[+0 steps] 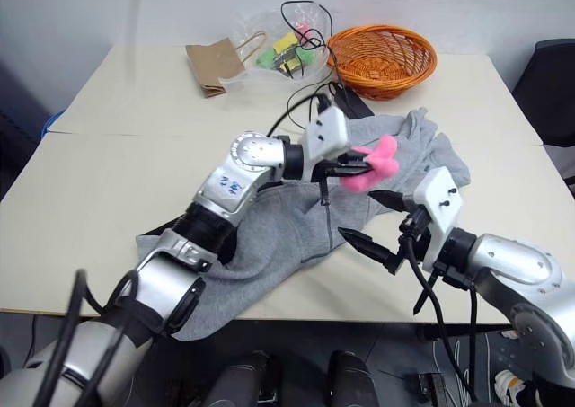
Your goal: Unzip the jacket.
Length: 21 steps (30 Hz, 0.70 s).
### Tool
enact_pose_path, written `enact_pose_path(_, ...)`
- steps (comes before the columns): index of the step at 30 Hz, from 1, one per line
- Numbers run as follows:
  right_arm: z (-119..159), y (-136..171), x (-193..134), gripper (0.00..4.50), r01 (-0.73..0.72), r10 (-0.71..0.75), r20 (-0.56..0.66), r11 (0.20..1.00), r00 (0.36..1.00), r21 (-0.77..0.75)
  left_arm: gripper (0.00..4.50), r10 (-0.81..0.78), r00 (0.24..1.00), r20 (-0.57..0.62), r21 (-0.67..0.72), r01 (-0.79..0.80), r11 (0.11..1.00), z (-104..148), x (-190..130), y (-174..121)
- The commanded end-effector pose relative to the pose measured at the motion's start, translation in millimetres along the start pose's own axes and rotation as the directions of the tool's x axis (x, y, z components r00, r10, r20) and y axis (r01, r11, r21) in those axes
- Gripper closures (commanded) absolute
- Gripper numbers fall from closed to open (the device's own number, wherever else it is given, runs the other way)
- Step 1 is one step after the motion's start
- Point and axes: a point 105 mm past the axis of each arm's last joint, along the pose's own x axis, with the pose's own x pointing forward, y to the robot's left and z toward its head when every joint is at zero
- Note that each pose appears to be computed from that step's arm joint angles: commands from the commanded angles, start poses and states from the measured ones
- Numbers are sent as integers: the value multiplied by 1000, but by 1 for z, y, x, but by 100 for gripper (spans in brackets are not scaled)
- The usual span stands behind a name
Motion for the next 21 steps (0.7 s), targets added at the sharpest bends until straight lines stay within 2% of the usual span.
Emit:
enact_pose_path(1,10,2,-9,0,36,-35,31,999,999,-34,440,41,999,2,50,-41,998,5,2,9)
enact_pose_path(13,5,-1,-7,0,42,-41,29,999,999,-22,440,149,989,7,-4,-149,989,1,-4,26)
enact_pose_path(17,4,-2,-5,0,39,-38,29,999,999,-22,440,197,980,-24,8,-197,980,-4,-11,33)
enact_pose_path(21,3,-3,-3,0,28,-28,28,999,999,-28,325,190,981,-34,-31,-191,981,-9,-13,31)
